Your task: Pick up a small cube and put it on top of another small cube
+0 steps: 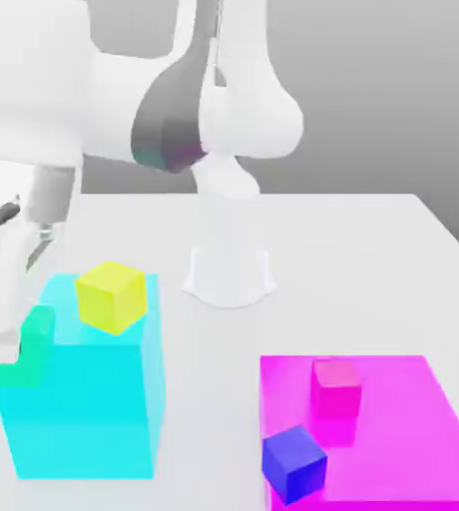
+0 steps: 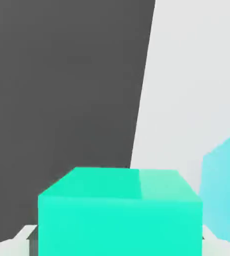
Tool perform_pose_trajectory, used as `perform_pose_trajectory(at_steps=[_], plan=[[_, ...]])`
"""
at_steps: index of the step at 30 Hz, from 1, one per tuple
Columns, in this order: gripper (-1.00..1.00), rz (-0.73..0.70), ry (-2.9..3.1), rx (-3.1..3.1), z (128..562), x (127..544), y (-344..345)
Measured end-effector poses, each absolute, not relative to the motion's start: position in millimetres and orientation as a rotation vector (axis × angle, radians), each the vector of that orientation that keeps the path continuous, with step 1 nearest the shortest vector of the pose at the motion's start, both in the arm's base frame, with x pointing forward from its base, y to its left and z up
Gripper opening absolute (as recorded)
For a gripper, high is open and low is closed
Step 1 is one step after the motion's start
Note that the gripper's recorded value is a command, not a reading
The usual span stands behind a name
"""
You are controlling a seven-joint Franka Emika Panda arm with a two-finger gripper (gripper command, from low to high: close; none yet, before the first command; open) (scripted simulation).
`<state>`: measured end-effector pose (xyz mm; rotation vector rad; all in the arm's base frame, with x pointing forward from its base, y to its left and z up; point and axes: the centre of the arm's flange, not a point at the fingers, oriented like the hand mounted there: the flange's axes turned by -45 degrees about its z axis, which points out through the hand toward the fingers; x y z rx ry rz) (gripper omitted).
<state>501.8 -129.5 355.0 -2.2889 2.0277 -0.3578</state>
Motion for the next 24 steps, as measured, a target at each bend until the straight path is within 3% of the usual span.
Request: perform_pose_trajectory(at_steps=[12, 21, 22, 24], plan=[[-1.0, -0.036, 2.176, -2.24, 347.5, 526.8, 64.1], [-1.0, 0.002, 2.223, -2.212, 286.6, 525.9, 63.6], [1.0, -0.001, 2.224, -2.214, 279.3, 525.5, 63.6], [1.0, -0.001, 2.224, -2.214, 279.3, 525.5, 63.6]])
